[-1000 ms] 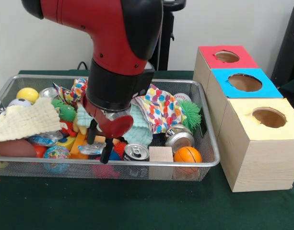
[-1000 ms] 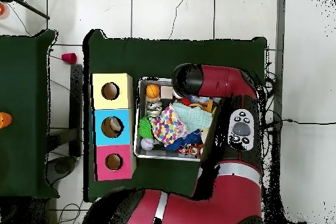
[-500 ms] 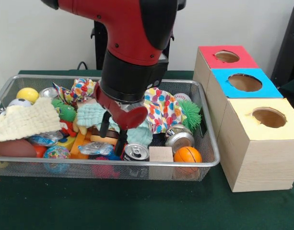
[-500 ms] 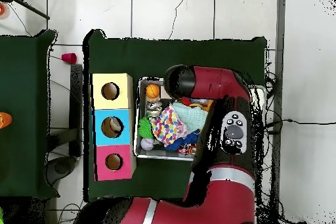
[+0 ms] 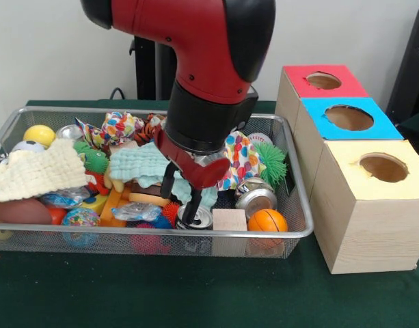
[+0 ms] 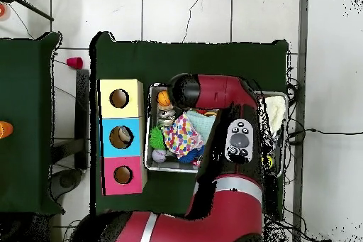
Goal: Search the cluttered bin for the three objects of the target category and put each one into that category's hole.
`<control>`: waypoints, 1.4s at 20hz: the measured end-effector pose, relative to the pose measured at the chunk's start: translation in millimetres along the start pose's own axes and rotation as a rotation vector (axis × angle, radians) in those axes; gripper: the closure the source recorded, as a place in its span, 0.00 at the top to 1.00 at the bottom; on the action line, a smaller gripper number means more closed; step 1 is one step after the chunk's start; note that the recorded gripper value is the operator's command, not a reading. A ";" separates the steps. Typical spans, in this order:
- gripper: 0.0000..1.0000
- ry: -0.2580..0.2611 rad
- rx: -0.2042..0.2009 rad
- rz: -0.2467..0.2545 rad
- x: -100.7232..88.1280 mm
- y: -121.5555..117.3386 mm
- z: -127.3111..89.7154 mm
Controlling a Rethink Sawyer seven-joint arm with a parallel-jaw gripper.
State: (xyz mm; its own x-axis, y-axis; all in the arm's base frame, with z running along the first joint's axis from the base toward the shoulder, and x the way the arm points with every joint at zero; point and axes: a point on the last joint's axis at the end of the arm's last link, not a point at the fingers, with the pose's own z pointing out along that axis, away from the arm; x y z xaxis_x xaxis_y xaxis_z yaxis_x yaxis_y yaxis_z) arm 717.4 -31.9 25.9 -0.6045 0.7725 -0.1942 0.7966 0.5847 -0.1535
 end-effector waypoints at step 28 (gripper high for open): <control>1.00 0.027 0.066 -0.004 14.1 -26.0 22.6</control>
State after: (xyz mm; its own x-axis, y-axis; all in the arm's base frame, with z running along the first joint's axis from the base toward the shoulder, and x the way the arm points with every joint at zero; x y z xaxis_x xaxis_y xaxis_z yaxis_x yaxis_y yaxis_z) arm 688.1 -41.7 5.3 -0.6065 0.7773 -0.1673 0.7916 0.5707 -0.2182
